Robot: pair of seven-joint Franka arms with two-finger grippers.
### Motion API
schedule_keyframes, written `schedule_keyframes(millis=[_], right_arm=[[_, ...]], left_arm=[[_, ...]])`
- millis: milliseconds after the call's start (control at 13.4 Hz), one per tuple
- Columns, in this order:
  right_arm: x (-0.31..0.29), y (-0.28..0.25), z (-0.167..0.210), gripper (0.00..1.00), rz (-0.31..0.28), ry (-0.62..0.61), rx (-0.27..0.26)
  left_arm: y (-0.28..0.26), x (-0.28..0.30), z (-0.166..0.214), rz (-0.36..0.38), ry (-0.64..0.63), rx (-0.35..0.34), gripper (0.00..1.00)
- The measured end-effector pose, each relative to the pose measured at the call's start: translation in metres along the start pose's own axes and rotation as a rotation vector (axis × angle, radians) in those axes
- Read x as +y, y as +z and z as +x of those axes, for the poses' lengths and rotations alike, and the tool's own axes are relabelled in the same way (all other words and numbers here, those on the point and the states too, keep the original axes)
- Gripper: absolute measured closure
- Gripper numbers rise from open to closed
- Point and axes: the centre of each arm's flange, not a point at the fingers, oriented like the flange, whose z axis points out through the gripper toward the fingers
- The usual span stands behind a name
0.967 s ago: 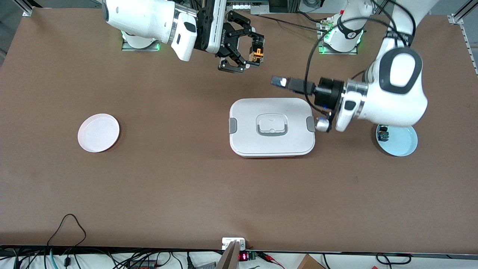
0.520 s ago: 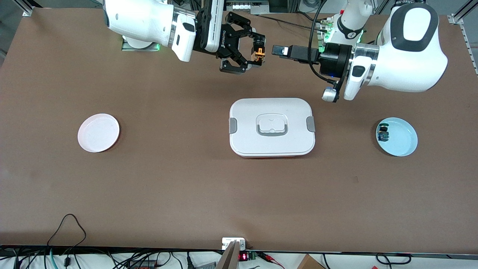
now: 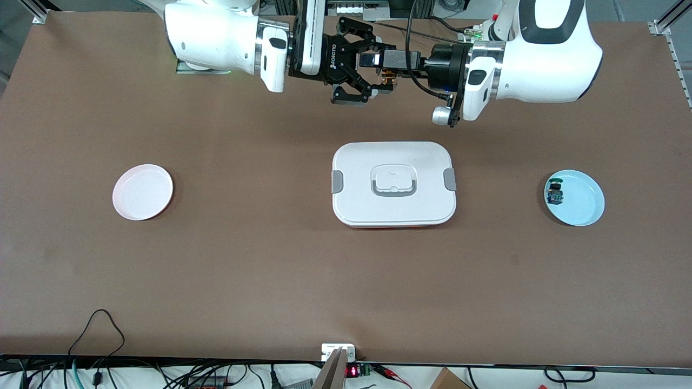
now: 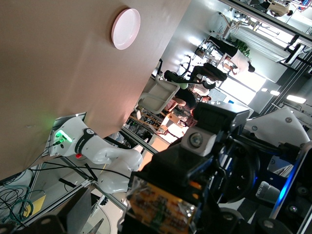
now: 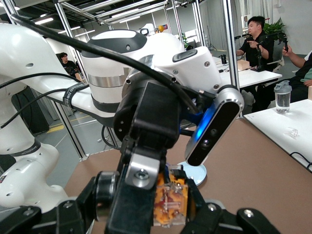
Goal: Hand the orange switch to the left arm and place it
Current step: 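Close the left gripper on the orange switch held by the right gripper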
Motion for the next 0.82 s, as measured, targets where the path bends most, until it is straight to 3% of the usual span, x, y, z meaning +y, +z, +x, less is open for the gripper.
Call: schedule_keyframes(millis=[520,669,743,818], right_arm=[[0.000,0.000,0.000,0.27,-0.001,-0.001,0.001],[0.000,0.000,0.000,0.27,-0.001,-0.002,0.001],[0.000,0.000,0.000,0.27,-0.004,-0.004,0.001],[0.001,0.000,-0.001,0.27,-0.007,-0.005,0.001]], left_arm=[[-0.040,-0.002,0.010,-0.029,-0.035,0.021,0.07],[-0.042,0.001,0.008,-0.030,-0.028,0.024,0.26],[-0.042,0.002,0.006,-0.030,-0.024,0.025,0.27],[-0.044,0.004,0.005,-0.035,-0.020,0.028,0.38]])
